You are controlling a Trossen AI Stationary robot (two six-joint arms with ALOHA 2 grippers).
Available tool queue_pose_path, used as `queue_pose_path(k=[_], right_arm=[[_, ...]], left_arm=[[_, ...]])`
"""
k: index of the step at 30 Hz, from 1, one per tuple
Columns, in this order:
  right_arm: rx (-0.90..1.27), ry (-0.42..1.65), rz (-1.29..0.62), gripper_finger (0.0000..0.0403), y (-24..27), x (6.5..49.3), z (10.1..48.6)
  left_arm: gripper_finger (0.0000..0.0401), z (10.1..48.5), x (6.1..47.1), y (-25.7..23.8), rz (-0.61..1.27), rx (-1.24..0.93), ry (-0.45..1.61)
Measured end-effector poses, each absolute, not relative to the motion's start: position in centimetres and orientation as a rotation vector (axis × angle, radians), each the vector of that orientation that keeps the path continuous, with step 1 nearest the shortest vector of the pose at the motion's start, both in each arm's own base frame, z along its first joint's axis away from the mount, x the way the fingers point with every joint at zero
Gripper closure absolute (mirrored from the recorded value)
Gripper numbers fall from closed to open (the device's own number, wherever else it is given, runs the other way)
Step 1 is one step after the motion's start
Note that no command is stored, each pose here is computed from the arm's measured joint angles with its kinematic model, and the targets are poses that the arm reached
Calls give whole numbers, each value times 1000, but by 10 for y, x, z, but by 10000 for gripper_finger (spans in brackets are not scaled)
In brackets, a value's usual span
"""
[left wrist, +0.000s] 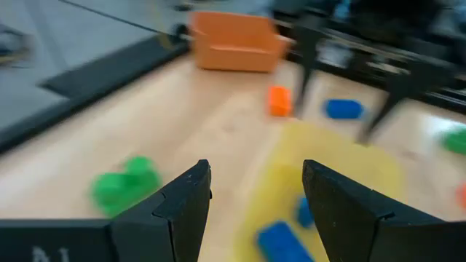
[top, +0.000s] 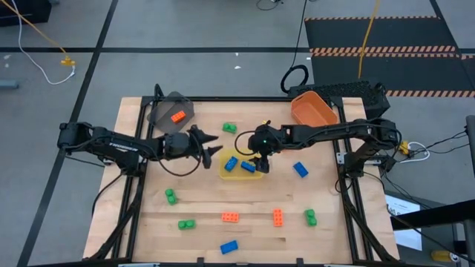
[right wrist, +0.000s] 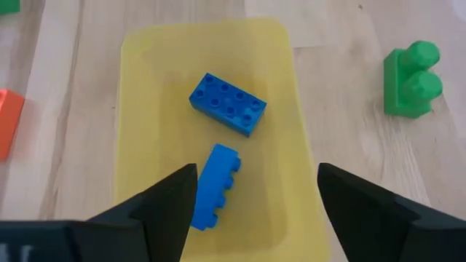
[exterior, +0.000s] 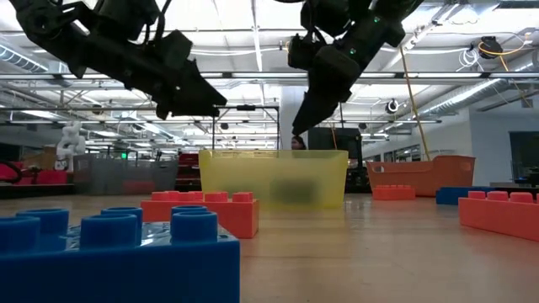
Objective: Sort & place blocks by color
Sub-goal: Put the green game piece into the orange bin
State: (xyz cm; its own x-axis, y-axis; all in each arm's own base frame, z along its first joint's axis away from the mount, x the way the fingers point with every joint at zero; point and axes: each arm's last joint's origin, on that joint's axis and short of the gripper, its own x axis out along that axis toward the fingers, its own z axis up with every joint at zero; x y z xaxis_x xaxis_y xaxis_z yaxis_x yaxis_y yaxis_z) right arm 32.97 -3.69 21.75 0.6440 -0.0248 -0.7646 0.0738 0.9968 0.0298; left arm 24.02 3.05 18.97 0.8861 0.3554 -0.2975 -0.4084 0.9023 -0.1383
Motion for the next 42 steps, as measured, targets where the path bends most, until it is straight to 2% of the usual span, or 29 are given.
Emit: queue_pose_path(k=[4,9,14,19,28,33,42], right_arm=[[46,857,-51,123,-37,331,218],[27,860,-40,122,-37,330,218],[8,875,-29,122,-37,327,221],[16,911,-29,122,-35,314,231],[35,957,-34,122,-30,275,240],[59,883,-51,122,-28,253,237],[107,762,-76,122,-25,226,229]], left_arm=[[185,211,250,51,472,-168,327],[185,247,267,78,525,-73,637],[185,267,283,110,411,-52,783],[185,252,300,141,325,-31,898],[185,195,326,167,246,3,1092],[185,188,328,175,262,30,1096],[185,182,332,175,176,220,1131]])
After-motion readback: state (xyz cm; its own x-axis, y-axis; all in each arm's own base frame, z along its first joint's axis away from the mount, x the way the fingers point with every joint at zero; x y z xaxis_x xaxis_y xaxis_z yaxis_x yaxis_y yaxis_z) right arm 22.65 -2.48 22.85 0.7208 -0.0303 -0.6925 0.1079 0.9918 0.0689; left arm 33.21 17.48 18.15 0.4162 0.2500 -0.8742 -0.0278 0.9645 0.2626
